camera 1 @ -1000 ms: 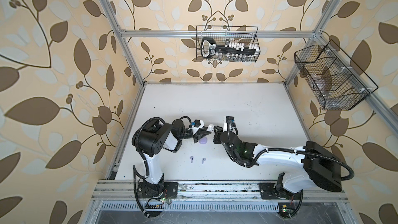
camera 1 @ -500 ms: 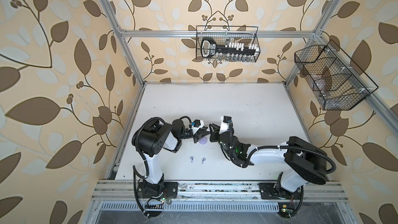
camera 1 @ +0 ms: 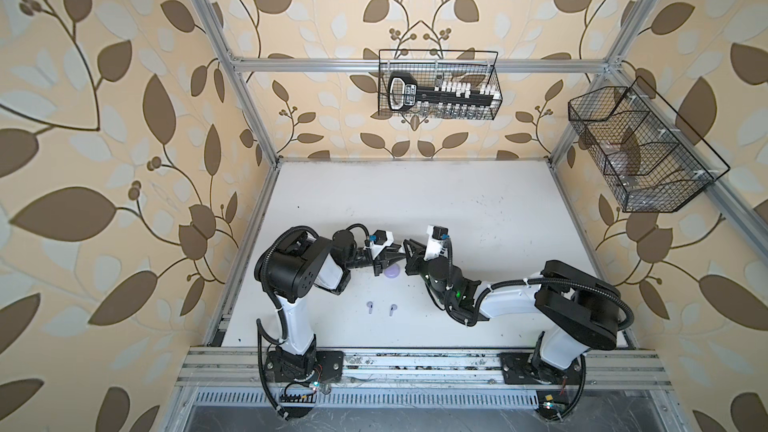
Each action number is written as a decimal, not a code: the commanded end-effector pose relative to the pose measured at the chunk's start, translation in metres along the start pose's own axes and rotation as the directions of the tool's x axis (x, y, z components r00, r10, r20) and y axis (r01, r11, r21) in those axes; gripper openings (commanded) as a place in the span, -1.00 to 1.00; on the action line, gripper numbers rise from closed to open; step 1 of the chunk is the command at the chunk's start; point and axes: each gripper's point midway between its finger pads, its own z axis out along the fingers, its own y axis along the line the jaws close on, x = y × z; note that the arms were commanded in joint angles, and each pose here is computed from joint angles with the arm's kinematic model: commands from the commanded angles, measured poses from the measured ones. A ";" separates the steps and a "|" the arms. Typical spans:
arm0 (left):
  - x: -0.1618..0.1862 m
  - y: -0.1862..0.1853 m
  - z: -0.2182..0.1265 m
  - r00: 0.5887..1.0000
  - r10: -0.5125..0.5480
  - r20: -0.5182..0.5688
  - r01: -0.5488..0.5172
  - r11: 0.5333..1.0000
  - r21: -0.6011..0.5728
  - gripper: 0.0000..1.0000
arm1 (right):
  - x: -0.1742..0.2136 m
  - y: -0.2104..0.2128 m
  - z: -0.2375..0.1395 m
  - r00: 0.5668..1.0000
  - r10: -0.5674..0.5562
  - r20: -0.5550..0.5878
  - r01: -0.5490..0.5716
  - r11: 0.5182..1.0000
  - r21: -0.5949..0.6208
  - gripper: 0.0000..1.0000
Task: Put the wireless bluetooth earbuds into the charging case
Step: 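Lower the earbud into the empty slot of the open white case, then open the right gripper and raise it away from the case, then push the case lid shut with the right gripper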
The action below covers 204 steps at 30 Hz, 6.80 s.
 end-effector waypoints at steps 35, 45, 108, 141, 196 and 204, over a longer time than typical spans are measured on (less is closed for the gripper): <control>-0.017 0.007 0.001 0.998 0.041 0.045 -0.041 0.999 -0.014 -1.00 | 0.016 -0.008 0.007 1.000 0.008 0.006 -0.008 1.000 -0.023 -0.66; -0.017 0.009 0.001 0.998 0.036 0.045 -0.035 0.999 -0.021 -1.00 | 0.021 -0.008 0.009 1.000 0.003 0.002 -0.003 1.000 -0.022 -0.66; -0.017 0.007 0.001 0.998 0.040 0.047 -0.040 0.999 -0.004 -1.00 | -0.002 -0.007 -0.011 0.998 -0.053 0.023 0.053 0.998 0.024 -0.29; -0.013 -0.009 -0.001 0.995 0.090 0.047 -0.093 0.994 0.051 -1.00 | -0.082 0.015 -0.011 0.987 -0.029 -0.160 0.046 0.993 0.105 -0.18; -0.005 -0.029 -0.003 0.983 0.177 0.049 -0.181 0.978 0.107 -1.00 | 0.041 -0.021 0.042 0.676 0.066 -0.733 0.043 0.991 0.129 -0.31; -0.005 -0.029 -0.003 0.984 0.174 0.048 -0.178 0.978 0.104 -1.00 | 0.049 -0.024 0.033 0.668 0.073 -0.740 0.040 0.990 0.134 -0.32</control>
